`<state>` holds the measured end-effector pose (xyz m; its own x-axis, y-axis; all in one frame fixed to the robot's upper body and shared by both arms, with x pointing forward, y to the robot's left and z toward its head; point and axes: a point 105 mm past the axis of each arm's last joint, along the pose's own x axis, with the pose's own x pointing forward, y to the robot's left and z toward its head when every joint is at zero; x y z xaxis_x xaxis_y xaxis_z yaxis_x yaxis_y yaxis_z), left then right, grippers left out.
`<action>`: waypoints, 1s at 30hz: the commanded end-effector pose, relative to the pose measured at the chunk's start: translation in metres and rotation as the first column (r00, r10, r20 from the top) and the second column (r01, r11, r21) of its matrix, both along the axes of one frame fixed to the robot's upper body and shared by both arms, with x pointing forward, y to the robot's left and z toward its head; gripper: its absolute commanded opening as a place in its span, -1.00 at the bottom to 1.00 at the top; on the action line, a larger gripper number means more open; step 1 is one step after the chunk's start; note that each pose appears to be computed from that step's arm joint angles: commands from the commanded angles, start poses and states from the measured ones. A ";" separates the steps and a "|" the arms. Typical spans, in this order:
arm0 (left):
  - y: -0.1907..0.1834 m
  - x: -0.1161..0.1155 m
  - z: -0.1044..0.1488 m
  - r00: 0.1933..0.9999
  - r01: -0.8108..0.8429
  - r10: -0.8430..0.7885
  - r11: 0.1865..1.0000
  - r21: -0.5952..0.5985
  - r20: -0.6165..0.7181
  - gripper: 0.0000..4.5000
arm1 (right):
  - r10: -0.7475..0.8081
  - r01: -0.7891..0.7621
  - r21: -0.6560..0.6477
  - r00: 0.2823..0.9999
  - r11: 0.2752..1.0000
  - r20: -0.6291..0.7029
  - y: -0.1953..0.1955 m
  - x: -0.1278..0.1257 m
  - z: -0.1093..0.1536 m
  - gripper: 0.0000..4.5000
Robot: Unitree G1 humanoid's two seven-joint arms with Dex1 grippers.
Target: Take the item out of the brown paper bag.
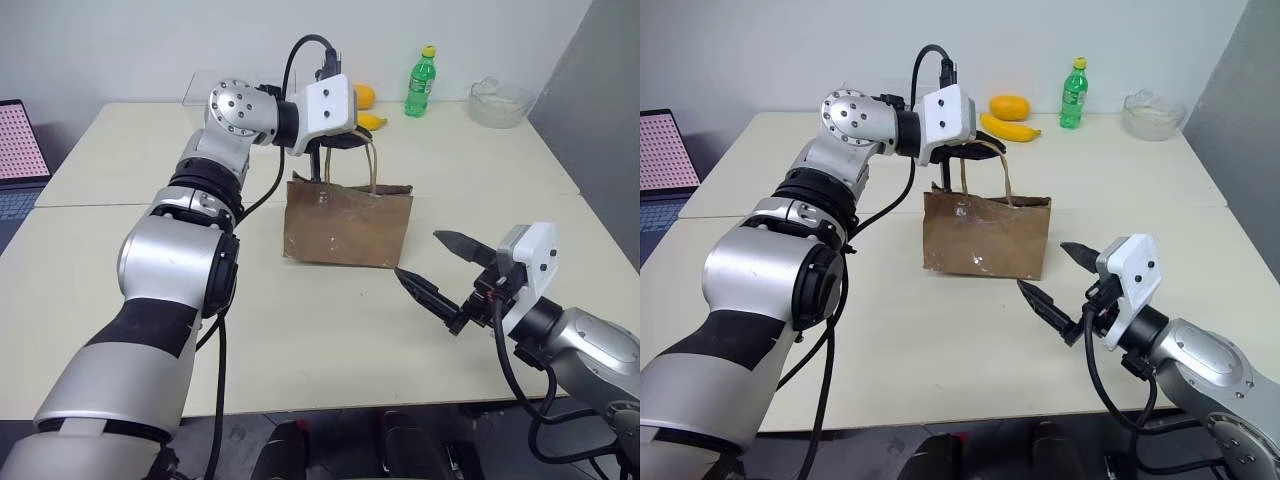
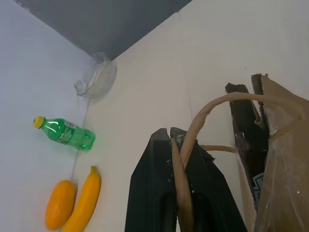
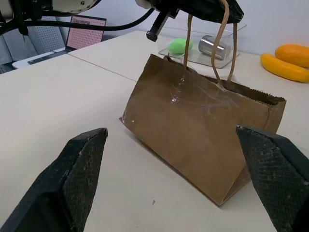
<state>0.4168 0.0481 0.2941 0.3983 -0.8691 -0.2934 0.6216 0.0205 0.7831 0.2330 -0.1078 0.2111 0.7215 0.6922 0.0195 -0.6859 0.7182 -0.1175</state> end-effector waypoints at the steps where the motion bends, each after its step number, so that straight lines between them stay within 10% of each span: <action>1: 0.003 -0.004 0.016 0.999 0.020 -0.020 1.000 -0.006 0.030 -0.75 | 0.038 -0.038 -0.002 0.997 0.999 0.063 0.007 -0.008 0.012 1.00; 11: 0.023 -0.016 0.010 0.989 0.097 -0.096 0.995 0.009 -0.109 0.63 | 0.058 -0.058 -0.006 0.997 0.998 0.058 0.010 -0.007 0.011 1.00; 30: 0.100 -0.029 -0.001 0.949 -0.033 -0.050 0.966 -0.257 -0.310 0.63 | 0.087 -0.086 -0.009 0.995 0.996 0.042 0.012 -0.003 0.005 1.00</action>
